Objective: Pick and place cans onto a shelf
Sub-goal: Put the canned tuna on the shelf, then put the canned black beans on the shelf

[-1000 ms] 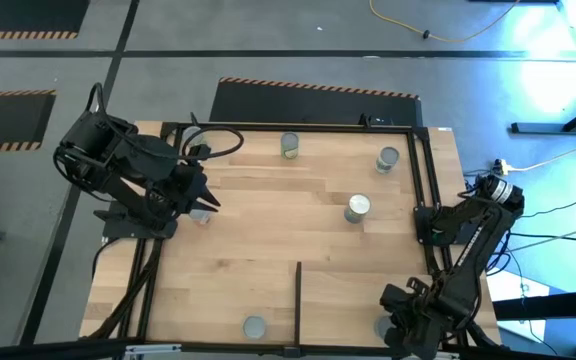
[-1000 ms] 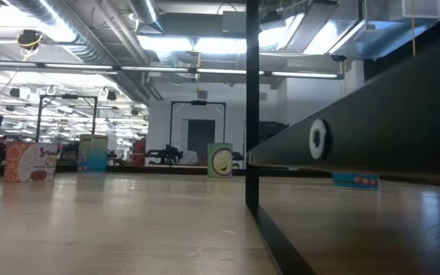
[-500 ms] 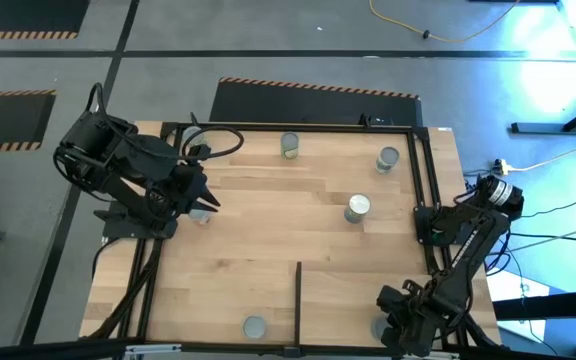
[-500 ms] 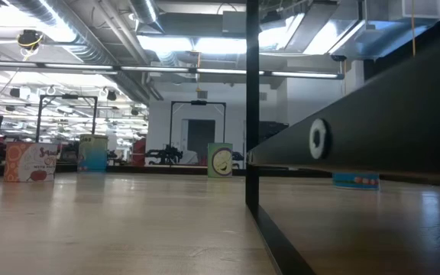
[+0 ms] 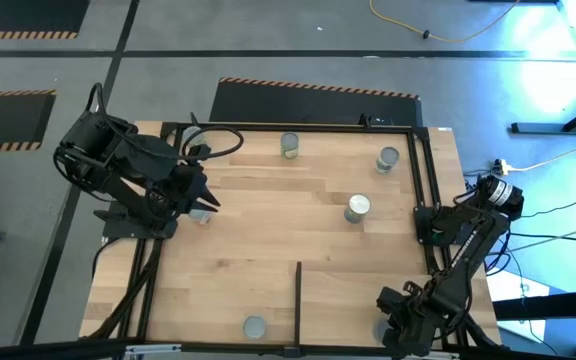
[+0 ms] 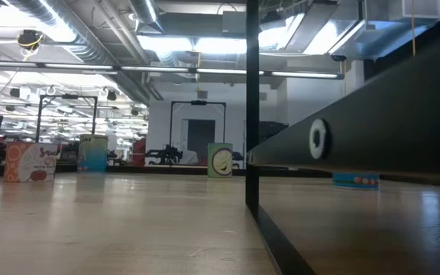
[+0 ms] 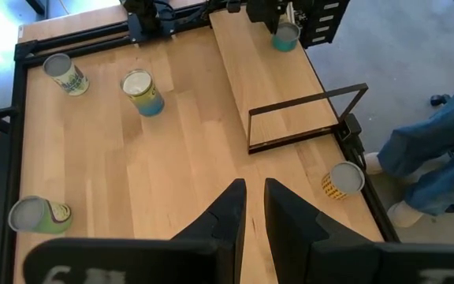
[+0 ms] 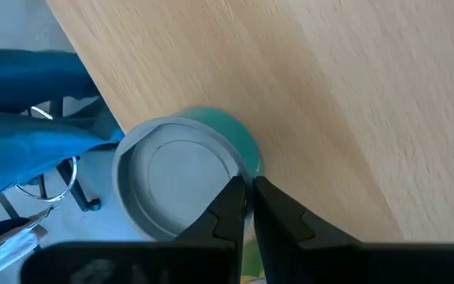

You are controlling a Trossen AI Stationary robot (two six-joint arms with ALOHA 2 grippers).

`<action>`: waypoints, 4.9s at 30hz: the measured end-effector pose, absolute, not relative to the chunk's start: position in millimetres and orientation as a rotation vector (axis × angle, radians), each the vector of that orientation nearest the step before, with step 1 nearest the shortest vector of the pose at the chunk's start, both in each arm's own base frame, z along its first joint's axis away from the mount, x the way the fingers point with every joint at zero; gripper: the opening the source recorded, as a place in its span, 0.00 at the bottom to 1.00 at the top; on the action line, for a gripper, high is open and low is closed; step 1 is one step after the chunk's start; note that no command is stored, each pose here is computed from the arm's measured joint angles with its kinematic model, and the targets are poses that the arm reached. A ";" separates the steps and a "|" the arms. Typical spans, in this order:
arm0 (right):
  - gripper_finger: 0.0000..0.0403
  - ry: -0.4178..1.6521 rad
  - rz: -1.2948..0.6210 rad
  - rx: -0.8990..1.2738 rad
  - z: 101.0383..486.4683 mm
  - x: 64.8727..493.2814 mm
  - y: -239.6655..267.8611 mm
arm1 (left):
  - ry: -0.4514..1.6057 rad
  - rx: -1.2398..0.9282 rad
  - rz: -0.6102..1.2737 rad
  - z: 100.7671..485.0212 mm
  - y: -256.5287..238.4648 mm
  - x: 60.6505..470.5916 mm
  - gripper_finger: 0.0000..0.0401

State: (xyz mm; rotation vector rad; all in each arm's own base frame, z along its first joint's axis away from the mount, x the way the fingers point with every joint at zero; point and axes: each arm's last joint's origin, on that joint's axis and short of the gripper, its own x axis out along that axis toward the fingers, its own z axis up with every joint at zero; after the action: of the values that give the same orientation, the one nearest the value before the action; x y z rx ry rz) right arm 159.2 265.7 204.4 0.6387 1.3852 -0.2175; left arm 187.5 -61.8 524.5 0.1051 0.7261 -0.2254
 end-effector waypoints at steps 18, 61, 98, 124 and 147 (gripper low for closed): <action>0.04 1.397 -0.209 0.640 204.5 162.2 264.3 | 0.726 0.105 -0.225 524.5 -61.8 187.5 0.10; 0.16 1.188 -0.304 0.317 318.6 178.8 242.4 | 0.800 -0.062 -0.163 513.7 -66.4 195.1 0.10; 0.16 0.794 -0.227 0.168 421.6 175.8 218.1 | 1.264 -0.054 -0.183 353.2 -148.6 235.5 0.05; 0.16 0.808 -0.227 0.125 420.5 174.8 216.8 | 1.275 0.209 -0.322 265.2 -209.1 301.6 0.14; 0.16 0.865 -0.174 0.096 419.5 173.8 218.1 | 1.177 0.047 -0.509 219.2 -227.9 345.9 0.14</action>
State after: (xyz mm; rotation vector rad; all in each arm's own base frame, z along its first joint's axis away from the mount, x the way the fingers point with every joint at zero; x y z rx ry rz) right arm 173.8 218.1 419.5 0.0956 0.8653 -0.1739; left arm 345.9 -227.9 219.2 0.0473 1.1767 -0.5091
